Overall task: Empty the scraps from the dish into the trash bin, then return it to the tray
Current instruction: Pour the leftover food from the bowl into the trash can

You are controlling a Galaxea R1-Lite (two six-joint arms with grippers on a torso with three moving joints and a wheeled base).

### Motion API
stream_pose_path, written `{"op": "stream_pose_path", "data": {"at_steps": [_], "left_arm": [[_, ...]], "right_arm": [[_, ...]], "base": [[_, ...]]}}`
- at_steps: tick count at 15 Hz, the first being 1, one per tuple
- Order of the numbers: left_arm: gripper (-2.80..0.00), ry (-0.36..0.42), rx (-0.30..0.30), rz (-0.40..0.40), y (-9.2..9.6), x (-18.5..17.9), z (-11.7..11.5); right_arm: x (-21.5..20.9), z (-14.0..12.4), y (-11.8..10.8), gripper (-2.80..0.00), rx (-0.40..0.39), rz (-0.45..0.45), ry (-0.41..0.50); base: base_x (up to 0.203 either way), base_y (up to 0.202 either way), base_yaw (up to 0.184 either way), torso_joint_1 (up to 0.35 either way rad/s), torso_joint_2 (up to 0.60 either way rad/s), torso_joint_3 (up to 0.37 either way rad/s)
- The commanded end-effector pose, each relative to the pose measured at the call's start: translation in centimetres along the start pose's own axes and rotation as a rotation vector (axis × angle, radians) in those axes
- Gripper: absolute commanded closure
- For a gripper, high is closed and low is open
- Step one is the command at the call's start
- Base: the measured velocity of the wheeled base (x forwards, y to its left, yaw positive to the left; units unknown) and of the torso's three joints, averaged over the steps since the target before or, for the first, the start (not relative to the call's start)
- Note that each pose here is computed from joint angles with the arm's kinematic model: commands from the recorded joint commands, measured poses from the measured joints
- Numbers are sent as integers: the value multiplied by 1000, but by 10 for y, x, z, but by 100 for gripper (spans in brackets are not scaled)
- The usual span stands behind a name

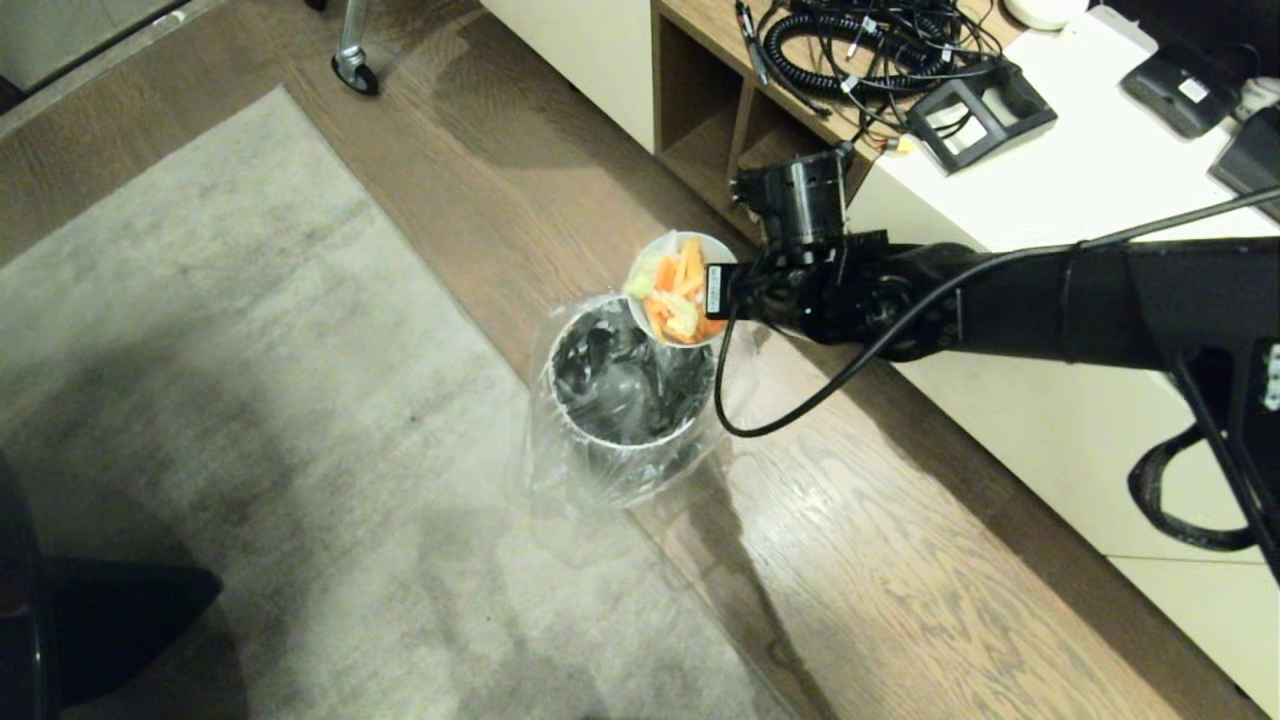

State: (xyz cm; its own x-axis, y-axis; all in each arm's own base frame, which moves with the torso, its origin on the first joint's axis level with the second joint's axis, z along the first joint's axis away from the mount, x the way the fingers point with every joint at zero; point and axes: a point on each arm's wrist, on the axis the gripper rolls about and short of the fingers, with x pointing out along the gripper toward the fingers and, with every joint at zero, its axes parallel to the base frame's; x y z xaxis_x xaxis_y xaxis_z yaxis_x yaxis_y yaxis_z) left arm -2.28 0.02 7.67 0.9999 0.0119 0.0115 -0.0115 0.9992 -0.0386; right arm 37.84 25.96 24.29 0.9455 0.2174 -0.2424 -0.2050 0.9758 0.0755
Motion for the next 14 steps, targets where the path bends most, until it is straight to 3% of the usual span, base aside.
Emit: {"op": "stream_pose_path", "data": {"at_steps": [1,2,9,14], "left_arm": [[0,-1,0,2,0,0,0],[0,-1,-1,2,0,0,0],[0,-1,-1,2,0,0,0],[0,-1,0,2,0,0,0]], "right_arm": [[1,-4,9,0,-14,1,-20],[2,-5,11,0,-21,-8,-27],[17,3,19,0,-135,-37,-327],[14,-8,20,0,-189,-37,-377]], "base": [[0,0,0,0,0,0],[0,0,0,0,0,0],[0,0,0,0,0,0],[0,0,0,0,0,0]]}}
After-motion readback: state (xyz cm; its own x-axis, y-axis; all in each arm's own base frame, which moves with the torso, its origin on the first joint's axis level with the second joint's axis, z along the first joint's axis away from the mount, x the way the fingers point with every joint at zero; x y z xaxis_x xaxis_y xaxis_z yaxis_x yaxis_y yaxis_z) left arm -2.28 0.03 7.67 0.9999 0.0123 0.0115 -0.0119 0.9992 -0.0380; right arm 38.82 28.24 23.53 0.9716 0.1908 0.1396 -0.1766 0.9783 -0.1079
